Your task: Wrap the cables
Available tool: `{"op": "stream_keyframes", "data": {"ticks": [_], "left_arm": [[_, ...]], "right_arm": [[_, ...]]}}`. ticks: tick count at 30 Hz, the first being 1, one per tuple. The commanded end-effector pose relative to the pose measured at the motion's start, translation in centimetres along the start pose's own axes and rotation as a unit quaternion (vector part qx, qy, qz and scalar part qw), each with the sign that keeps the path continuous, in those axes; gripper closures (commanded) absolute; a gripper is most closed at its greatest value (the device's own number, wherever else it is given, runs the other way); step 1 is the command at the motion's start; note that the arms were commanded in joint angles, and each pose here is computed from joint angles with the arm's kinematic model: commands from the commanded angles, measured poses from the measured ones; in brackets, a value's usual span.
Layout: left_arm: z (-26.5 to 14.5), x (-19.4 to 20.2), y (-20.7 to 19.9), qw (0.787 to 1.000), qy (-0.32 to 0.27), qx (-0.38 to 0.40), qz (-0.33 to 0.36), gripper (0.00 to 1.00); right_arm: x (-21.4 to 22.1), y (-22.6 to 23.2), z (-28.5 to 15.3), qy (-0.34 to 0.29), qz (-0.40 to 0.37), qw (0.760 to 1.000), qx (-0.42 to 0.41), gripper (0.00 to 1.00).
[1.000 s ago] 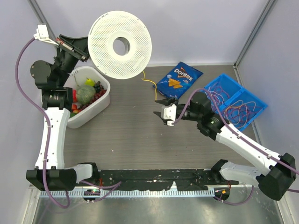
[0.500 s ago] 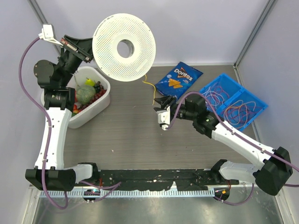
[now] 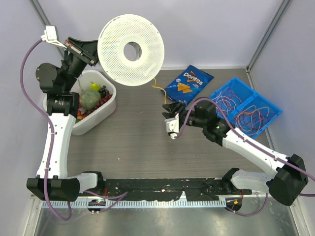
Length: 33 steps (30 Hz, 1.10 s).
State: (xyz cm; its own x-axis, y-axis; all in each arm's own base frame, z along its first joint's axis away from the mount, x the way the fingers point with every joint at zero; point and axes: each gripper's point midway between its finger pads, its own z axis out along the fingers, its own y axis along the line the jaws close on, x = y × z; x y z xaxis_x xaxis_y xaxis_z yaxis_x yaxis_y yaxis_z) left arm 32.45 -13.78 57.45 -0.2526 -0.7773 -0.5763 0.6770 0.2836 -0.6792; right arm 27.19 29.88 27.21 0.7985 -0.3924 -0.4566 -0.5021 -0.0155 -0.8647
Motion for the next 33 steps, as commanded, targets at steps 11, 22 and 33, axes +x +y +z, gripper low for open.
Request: {"op": "stream_keyframes", "data": {"ticks": [11,22,33], "left_arm": [[-0.2,-0.9,-3.3,0.999,-0.019,0.044,0.017,1.0],[-0.3,-0.5,-3.2,0.999,-0.014,0.041,0.016,1.0],[-0.2,-0.3,-3.1,0.999,-0.012,0.039,0.017,1.0]], "right_arm": [[0.9,-1.1,0.7,0.014,-0.096,0.995,0.022,0.78],[0.2,-2.2,0.4,0.004,-0.097,0.994,0.046,0.8],[-0.1,-1.7,0.5,-0.006,-0.108,0.993,0.038,0.77]]}}
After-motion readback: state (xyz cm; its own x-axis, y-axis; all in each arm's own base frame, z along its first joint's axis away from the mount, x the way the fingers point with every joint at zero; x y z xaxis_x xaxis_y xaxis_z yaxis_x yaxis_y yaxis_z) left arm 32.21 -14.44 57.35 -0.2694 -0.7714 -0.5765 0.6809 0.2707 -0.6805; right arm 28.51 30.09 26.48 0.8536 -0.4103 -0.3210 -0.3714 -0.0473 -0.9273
